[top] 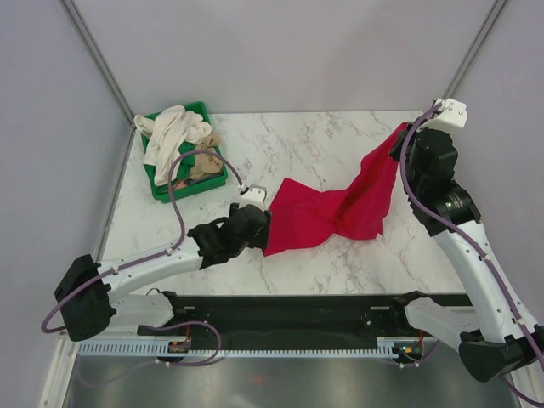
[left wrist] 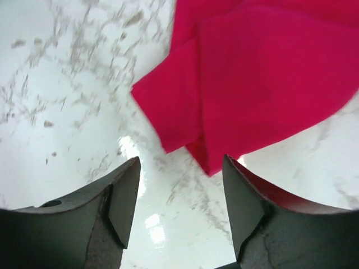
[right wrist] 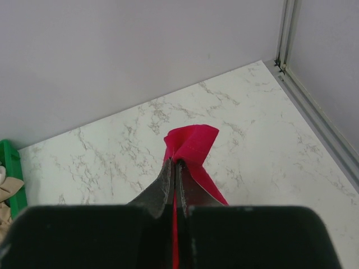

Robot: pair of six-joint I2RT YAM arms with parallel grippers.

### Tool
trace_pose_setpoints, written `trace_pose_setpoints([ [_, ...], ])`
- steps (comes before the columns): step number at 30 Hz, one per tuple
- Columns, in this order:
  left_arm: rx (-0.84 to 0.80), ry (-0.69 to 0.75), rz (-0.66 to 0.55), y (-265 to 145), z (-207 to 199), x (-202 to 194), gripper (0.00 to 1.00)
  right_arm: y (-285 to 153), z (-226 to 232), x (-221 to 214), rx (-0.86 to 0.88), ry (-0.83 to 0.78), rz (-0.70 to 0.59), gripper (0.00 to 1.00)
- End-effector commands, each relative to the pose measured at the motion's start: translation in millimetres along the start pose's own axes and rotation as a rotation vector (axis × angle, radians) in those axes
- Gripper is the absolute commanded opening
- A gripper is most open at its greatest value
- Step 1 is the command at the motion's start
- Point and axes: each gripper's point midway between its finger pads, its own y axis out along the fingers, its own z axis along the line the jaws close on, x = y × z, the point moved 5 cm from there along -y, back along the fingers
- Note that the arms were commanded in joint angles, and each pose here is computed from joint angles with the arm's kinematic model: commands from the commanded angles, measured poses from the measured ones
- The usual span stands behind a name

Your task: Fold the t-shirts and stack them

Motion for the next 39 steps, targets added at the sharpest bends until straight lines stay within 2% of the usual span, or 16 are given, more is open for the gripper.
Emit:
trace_pose_setpoints([
  [1, 0.096, -0.074, 0.045, 11.2, 20.6, -21.0, 0.66, 1.0, 4.7, -1.6, 0.031, 0.034, -0.005, 0.0],
  [3, 0.104, -0.114, 0.074, 21.1, 28.8, -29.3, 0.62, 0.8, 5.5, -3.4, 0.041, 0.032, 0.001, 0.0],
  [6, 0.104, -0.181, 0.119, 33.7, 41.2, -39.6, 0.61, -1.2, 6.3, -5.0, 0.057, 0.037, 0.006, 0.0],
  [10, 0.034, -0.235, 0.122, 49.3, 42.7, -39.9, 0.59, -2.0, 6.1, -8.6, 0.065, 0.034, 0.015, 0.0],
  [15, -0.061, -0.243, 0.158, 64.3, 28.2, -45.7, 0.57, -2.6, 5.6, -10.6, 0.068, 0.031, 0.019, 0.0],
  [23, -0.077, -0.252, 0.212, 78.3, 22.1, -60.4, 0.55, -0.4, 3.3, -16.3, 0.058, 0.017, 0.029, 0.0],
  [32, -0.104, -0.27, 0.258, 74.4, 11.7, -80.5, 0.48, 1.8, 3.7, -21.4, 0.059, 0.015, 0.035, 0.0],
  [35, -0.093, -0.267, 0.304, 80.1, 10.7, -93.6, 0.39, 2.6, 3.6, -23.4, 0.057, 0.018, 0.039, 0.0],
  [38, -0.073, -0.264, 0.329, 85.6, 11.5, -100.1, 0.17, 2.3, 2.8, -25.0, 0.056, 0.016, 0.042, 0.0],
  [39, -0.069, -0.264, 0.329, 86.8, 11.3, -99.4, 0.02, 1.2, 2.7, -24.4, 0.059, 0.019, 0.04, 0.0],
])
